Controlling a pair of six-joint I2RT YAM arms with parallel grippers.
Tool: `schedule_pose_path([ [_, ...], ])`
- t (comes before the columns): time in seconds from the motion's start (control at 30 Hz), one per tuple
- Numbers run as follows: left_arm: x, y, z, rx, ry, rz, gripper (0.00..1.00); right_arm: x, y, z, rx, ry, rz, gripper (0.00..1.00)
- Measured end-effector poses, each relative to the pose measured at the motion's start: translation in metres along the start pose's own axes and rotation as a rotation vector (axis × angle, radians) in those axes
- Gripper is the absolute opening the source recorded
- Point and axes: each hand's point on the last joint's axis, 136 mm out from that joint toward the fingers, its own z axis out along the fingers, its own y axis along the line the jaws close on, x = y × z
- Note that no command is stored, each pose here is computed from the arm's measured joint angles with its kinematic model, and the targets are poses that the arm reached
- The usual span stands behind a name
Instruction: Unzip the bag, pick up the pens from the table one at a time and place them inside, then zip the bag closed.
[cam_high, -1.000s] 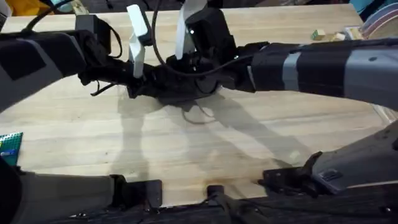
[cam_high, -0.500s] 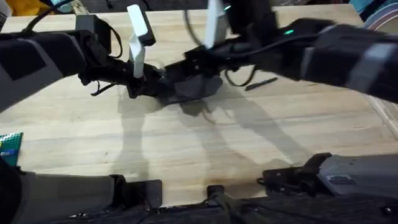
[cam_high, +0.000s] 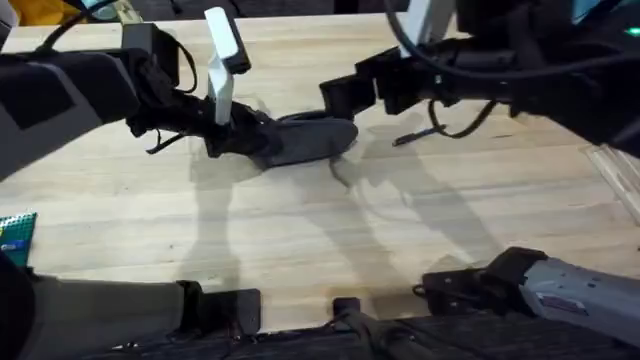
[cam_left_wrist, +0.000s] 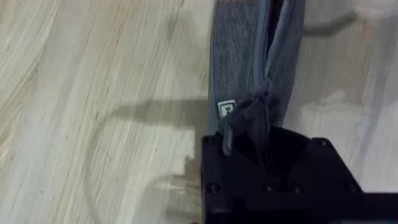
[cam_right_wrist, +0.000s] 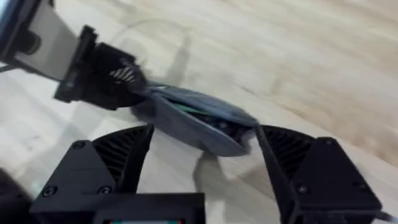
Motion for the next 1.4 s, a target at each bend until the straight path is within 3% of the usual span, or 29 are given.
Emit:
schedule_pose_path([
  [0.1, 0.0, 0.0, 0.0, 0.0, 0.0, 0.0, 0.045, -0.008, -0.008, -0.011, 0.056, -0.042, 0.001, 0.998],
  [0.13, -0.001, 0.002, 0.0, -0.006, -0.002, 0.01, 0.369, -0.014, -0.016, -0.02, 0.106, -0.078, 0.022, 0.998],
  [0.17, -0.001, 0.002, 0.0, -0.008, -0.003, 0.012, 0.543, -0.016, -0.019, -0.023, 0.126, -0.091, 0.035, 0.998],
  [0.27, -0.001, 0.002, 0.0, -0.008, -0.003, 0.009, 0.952, -0.019, -0.027, -0.029, 0.173, -0.115, 0.072, 0.998],
  [0.3, -0.001, 0.002, 0.0, -0.008, -0.003, 0.01, 0.982, -0.02, -0.029, -0.03, 0.184, -0.121, 0.084, 0.998],
  [0.53, -0.001, 0.002, 0.0, -0.009, -0.002, 0.011, 0.992, -0.022, -0.042, -0.033, 0.252, -0.148, 0.179, 0.998],
  [0.87, -0.003, 0.01, -0.007, -0.056, 0.021, 0.041, 0.992, -0.022, -0.078, -0.047, 0.442, -0.257, 0.494, 0.998],
  [1.13, -0.039, 0.026, -0.055, -0.246, 0.027, 0.171, 0.992, 0.011, -0.117, -0.072, 0.699, -0.329, 0.805, 0.998],
  [1.4, -0.045, 0.029, -0.066, -0.297, 0.039, 0.198, 0.992, 0.037, -0.144, -0.084, 0.865, -0.34, 0.942, 0.998],
])
